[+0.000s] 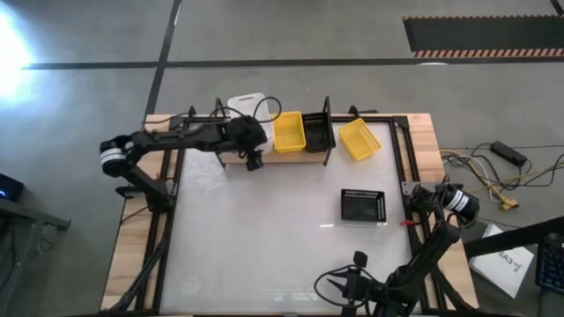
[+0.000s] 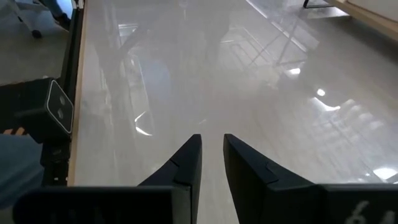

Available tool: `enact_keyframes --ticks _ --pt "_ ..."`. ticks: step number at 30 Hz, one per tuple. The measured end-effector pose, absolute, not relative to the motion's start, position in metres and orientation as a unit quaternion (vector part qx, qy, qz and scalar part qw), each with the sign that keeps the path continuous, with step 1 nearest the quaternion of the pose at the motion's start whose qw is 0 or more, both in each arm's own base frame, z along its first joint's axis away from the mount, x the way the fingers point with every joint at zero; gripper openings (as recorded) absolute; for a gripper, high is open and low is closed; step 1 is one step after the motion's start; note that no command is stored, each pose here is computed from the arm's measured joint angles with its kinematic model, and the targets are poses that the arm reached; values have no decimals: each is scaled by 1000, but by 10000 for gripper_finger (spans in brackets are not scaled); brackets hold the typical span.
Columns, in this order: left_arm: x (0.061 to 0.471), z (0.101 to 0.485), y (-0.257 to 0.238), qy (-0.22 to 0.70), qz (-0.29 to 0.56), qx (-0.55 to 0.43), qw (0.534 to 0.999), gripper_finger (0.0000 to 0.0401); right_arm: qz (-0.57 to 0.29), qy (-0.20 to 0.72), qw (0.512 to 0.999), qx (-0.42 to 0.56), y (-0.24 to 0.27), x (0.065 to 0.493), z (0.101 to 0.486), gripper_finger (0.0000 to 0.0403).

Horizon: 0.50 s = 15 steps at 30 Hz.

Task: Stack baskets on shelf by color
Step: Stack the white bin on top of the white bin on the shelf

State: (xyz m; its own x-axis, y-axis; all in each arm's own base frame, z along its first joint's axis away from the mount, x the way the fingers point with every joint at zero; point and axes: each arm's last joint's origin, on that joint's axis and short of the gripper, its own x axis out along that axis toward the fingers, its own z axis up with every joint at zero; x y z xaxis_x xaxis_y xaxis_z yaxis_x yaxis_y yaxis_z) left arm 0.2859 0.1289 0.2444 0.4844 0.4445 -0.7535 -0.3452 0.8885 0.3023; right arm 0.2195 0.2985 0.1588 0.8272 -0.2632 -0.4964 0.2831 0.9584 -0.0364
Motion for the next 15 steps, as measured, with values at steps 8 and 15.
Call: enact_keyframes --ticks 8,15 --pt "276 242 125 496 223 58 837 57 -144 257 956 20 298 220 159 59" --pt "260 253 119 519 208 69 826 20 -144 257 956 20 298 220 159 59"
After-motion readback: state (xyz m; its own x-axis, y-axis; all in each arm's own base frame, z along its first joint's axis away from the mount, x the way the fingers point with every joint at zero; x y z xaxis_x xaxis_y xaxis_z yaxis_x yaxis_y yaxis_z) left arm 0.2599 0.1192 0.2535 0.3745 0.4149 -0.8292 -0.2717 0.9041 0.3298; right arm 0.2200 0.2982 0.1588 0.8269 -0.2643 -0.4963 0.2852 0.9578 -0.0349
